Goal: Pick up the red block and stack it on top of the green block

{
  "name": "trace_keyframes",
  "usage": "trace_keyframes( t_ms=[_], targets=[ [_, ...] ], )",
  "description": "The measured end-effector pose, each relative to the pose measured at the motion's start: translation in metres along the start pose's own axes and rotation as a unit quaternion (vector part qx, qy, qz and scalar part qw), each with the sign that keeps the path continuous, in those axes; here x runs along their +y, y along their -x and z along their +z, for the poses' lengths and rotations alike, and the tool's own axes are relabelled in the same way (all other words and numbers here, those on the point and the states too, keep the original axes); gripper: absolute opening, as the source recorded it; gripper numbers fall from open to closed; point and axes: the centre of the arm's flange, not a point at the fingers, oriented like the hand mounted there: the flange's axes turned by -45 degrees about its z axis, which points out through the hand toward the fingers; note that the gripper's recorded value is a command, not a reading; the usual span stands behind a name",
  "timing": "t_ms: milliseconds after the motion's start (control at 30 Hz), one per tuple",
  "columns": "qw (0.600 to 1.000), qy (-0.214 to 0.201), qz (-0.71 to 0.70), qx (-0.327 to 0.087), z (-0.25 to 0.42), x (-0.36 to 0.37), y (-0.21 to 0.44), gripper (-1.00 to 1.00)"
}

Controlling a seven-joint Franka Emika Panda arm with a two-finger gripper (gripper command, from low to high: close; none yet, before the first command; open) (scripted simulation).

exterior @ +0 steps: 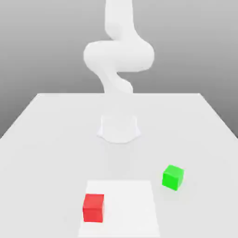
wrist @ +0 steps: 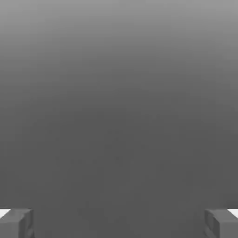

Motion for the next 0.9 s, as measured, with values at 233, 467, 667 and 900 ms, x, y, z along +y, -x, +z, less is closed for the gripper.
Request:
trace_keyframes(
  t_ms=[233, 467, 667, 900],
  targets=[
    [0.994, -0.001, 0.005, -0.112, 0.15, 0.021, 0.039, 0.0],
    [0.975, 0.003, 0.01, -0.22, 0.273, 0.04, 0.119, 0.0],
    [0.95, 0.01, 0.016, -0.31, 0.35, 0.059, 0.212, 0.0],
    [0.936, 0.013, 0.014, -0.352, 0.414, 0.065, 0.292, 0.0]
  ],
)
